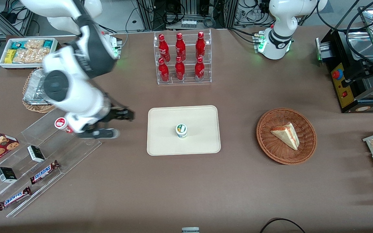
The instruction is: Place green gum on tray
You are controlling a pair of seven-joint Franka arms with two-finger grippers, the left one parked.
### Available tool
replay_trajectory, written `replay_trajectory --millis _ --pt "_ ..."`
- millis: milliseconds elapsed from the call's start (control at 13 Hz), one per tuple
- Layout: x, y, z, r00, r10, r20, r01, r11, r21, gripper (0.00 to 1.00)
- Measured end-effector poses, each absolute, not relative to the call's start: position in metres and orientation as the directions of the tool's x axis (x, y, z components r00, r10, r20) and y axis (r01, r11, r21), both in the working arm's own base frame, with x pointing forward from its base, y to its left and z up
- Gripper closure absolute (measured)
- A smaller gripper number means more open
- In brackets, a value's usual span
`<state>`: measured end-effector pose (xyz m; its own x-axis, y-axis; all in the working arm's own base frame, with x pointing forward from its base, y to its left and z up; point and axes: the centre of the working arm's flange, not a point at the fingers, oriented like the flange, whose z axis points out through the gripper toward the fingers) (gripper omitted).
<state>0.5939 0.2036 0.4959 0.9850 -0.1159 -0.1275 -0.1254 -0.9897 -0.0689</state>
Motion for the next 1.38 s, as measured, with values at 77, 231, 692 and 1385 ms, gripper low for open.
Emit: replay_trajectory --millis 77,231,692,1385 --pt "0.598 0.171 0.504 0.98 -0.158 -0.119 -0.167 -0.983 -0.076 0.0" --pt "0.596 0.124 0.521 0.976 -0.194 -0.1 -0.204 -0.975 -0.093 0.0" --pt "0.574 0.033 0.557 0.996 -0.084 -0.034 -0.087 -0.988 -0.13 0.0" --pt "0.538 -0.02 0.587 0.996 -0.026 -0.087 -0.028 -0.999 -0.021 0.0"
